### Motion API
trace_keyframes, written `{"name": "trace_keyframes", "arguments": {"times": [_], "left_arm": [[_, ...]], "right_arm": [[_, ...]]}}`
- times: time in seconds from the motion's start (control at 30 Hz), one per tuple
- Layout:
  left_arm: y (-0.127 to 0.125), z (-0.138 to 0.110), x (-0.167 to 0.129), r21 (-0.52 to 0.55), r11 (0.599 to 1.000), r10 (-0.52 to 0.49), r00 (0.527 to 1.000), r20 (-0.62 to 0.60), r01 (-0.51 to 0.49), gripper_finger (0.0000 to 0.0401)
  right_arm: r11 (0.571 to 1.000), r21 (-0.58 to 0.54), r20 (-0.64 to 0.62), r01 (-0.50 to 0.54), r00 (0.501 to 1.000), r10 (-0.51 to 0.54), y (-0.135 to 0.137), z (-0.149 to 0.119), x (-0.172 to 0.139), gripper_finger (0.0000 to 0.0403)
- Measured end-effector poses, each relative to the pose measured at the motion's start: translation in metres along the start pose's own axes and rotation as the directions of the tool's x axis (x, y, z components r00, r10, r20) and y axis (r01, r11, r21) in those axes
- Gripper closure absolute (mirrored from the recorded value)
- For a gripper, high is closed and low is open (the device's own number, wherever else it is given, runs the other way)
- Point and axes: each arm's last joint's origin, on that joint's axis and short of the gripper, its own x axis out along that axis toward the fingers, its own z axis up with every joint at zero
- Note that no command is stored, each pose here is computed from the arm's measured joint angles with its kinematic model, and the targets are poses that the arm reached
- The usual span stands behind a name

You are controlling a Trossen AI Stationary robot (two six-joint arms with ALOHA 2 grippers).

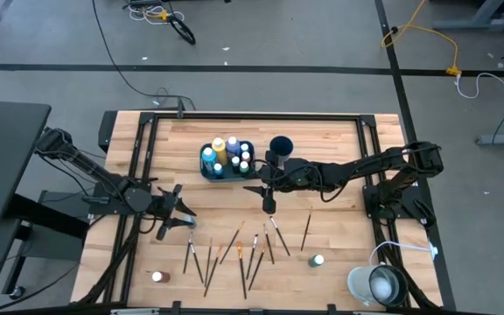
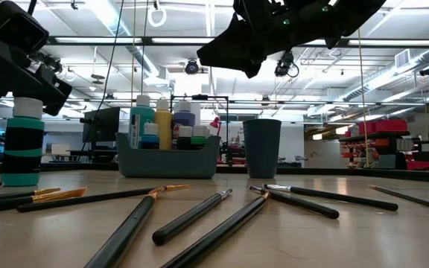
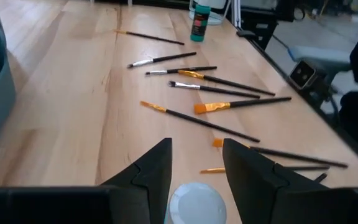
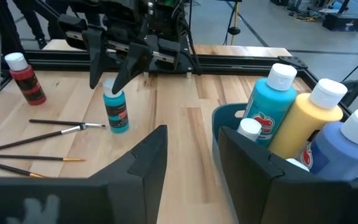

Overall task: Pick & Place Paint Supplies
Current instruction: Put the small light blue paint bottle into the blue bin

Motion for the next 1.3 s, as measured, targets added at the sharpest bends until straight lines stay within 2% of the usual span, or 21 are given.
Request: {"name": "trace_keyframes", "arguments": {"times": [0.1,0.43,0.63,0.9,1.1,1.3], "left_arm": [[0.0,0.0001,0.0,-0.03,1.0,0.001,1.0,0.001,-0.001,0.0248],[0.0003,-0.0002,0.0,-0.025,1.0,0.008,1.0,-0.002,-0.008,0.0248],[0.0014,0.0001,0.0,-0.009,0.999,0.046,0.999,0.009,-0.046,0.0217],[0.0001,-0.0007,0.0,0.017,1.0,0.001,1.0,-0.01,0.0,0.018],[0.0028,-0.0086,-0.0004,0.017,0.999,0.033,0.996,-0.088,-0.032,0.0181],[0.0026,-0.0087,-0.0004,0.036,0.999,0.026,0.995,-0.092,-0.023,0.0188]], "right_arm": [[1.0,0.0,0.0,0.0,1.0,0.0,0.0,0.0,0.0,0.0254],[1.0,-0.001,0.0,0.0,1.0,0.0,0.0,0.0,0.0,0.0254],[1.0,-0.001,0.0,0.0,1.0,0.0,0.0,0.0,0.0001,0.0254],[1.0,-0.001,0.0,0.0,1.0,0.0,0.0,-0.0001,0.0001,0.0254],[1.0,-0.001,0.0,0.0,1.0,0.0,0.0,-0.0001,0.0001,0.0254],[1.0,-0.001,0.0,0.001,1.0,-0.001,0.0,-0.0001,0.0001,0.0254]]}}
